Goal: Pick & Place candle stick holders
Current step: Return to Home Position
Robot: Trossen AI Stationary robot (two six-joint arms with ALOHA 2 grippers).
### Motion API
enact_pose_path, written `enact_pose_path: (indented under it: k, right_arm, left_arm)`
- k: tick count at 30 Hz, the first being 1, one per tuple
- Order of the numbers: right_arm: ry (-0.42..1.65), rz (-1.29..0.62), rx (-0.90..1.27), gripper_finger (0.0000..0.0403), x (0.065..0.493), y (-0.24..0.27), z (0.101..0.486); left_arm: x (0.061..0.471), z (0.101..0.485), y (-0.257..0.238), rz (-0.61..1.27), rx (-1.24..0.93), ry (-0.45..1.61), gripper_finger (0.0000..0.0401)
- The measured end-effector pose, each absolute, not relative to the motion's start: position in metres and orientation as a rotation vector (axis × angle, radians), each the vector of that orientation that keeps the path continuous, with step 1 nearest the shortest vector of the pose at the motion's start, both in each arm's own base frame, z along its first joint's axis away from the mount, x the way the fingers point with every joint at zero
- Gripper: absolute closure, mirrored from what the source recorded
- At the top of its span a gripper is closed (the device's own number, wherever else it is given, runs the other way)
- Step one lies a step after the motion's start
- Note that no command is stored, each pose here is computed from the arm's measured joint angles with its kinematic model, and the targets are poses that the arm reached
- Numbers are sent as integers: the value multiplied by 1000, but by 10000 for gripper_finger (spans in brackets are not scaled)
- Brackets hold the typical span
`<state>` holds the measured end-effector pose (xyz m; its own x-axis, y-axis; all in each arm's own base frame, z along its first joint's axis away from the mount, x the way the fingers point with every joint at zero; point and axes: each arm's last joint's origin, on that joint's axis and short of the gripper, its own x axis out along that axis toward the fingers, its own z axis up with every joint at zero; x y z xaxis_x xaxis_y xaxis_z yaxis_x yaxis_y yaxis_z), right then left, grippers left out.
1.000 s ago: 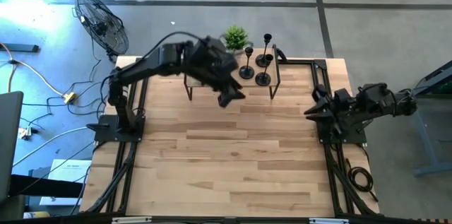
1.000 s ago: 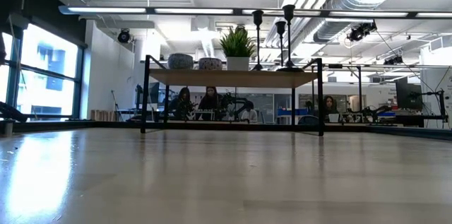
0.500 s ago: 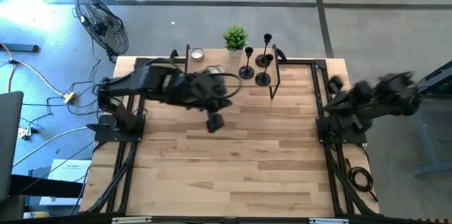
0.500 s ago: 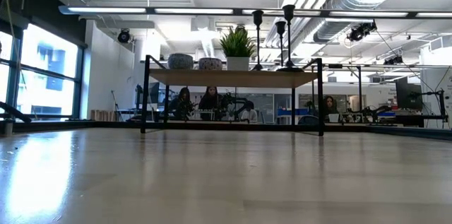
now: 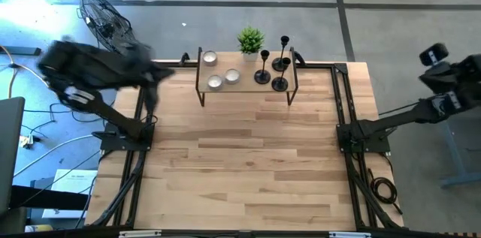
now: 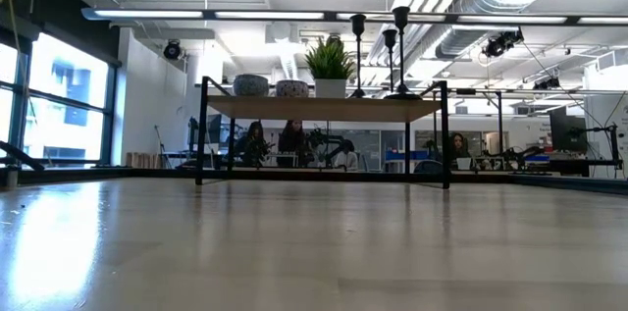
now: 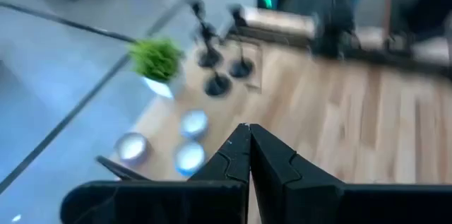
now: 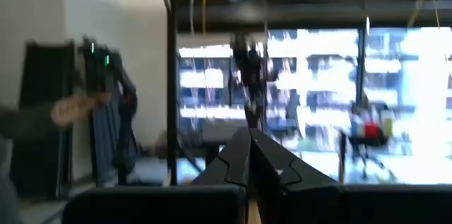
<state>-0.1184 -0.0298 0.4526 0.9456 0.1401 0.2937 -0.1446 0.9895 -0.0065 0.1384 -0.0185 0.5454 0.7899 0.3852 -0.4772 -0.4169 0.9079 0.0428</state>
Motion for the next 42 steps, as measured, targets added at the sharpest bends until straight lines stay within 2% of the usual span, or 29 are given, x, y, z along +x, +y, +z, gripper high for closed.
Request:
enact_pose_path:
  k: [4,9,14,20,29,34,38,42]
  right_arm:
    - [-206,113,49,402,-118,-31,432]
    - [-159,128,77,402,-87,-23,397]
    - [-187,127,78,402,-56,-17,361]
    - [-211,165,90,403,-21,-8,346]
    - [-172,136,139,403,14,0,316]
    - [-174,106,165,403,33,4,297]
    - [-199,82,175,403,49,7,280]
    - [-238,66,189,403,62,10,263]
  left_arm:
    - [88,550,-5,442,-84,389,400]
    - [38,528,9,483,-136,345,401]
    - [11,486,15,455,-184,286,401]
    - [-6,420,17,298,-209,98,401]
    - [-2,320,11,107,-320,-103,401]
    - [28,298,1,15,-285,-61,401]
    - [45,282,-4,13,-265,-27,401]
    - [50,277,-6,-50,-252,-98,401]
